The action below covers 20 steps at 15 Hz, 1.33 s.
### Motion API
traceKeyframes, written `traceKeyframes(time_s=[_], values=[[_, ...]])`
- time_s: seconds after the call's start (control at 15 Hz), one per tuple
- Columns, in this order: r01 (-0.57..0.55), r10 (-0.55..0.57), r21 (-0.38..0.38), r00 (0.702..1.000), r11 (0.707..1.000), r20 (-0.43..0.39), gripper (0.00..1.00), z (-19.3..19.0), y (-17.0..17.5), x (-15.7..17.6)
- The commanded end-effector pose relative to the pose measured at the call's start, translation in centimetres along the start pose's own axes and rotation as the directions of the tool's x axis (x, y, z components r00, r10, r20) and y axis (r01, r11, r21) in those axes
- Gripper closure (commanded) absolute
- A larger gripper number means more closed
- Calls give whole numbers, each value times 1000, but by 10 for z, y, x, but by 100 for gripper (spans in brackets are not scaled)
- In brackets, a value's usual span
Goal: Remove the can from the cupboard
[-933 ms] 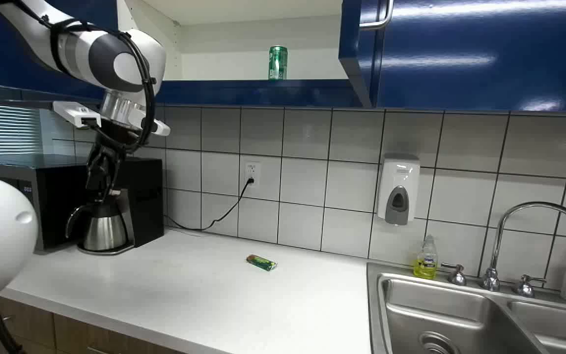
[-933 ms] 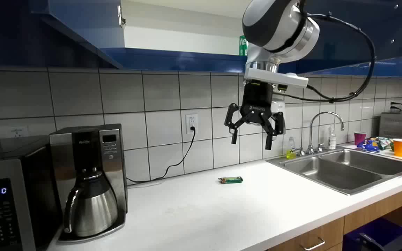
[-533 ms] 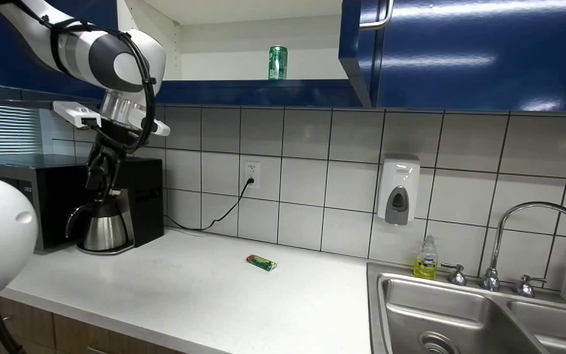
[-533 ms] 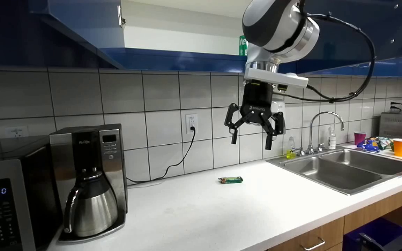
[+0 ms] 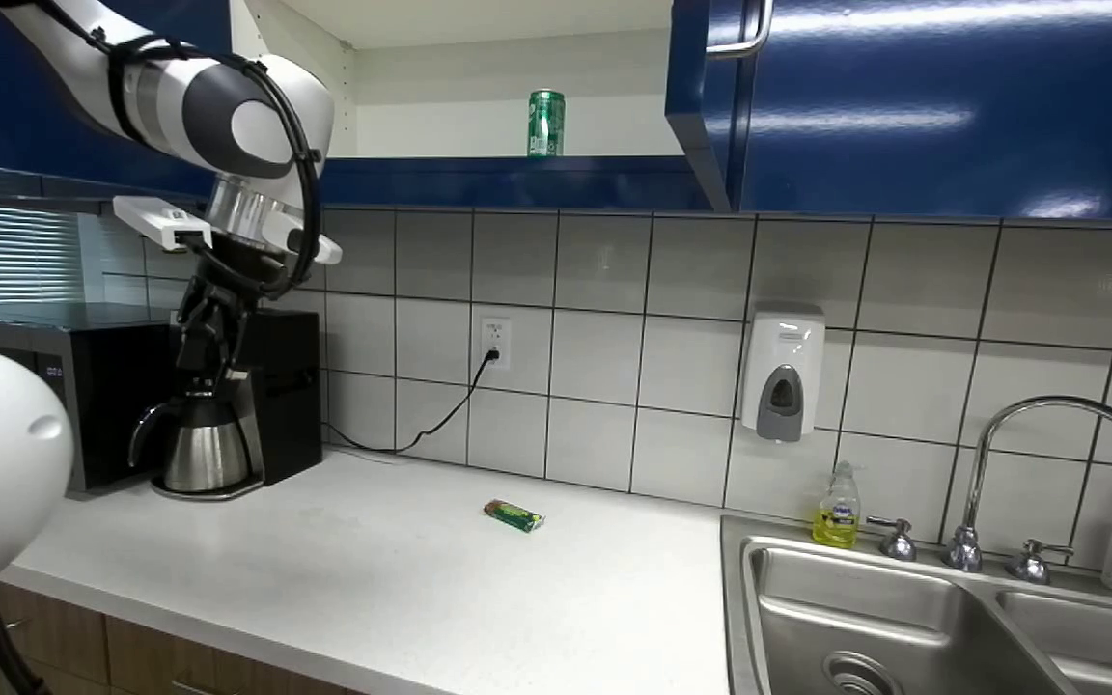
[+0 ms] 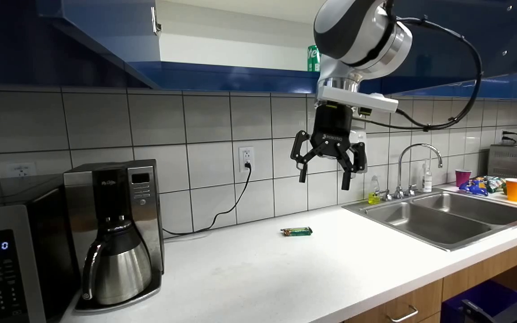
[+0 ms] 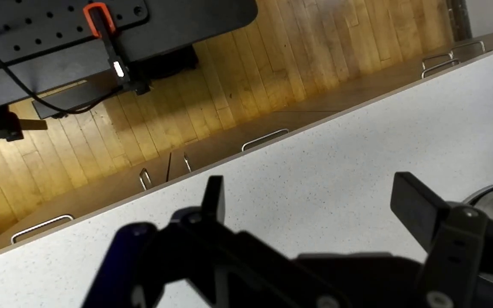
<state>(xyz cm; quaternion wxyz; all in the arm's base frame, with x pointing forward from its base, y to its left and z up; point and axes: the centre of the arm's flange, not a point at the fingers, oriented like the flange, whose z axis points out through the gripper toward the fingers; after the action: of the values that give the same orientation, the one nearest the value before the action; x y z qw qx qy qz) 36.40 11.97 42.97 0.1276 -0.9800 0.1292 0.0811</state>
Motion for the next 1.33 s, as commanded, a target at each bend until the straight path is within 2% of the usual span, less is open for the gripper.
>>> traceKeyframes(time_s=[0.0,0.4,0.87,1.27], values=[[26,-26,5,1000,1000,-18,0,-18,5,11],[57,-57,9,997,998,-43,0,-40,7,20],[56,-53,20,992,998,-117,0,-81,4,35],[87,-90,-28,987,996,-132,0,-114,1,43]])
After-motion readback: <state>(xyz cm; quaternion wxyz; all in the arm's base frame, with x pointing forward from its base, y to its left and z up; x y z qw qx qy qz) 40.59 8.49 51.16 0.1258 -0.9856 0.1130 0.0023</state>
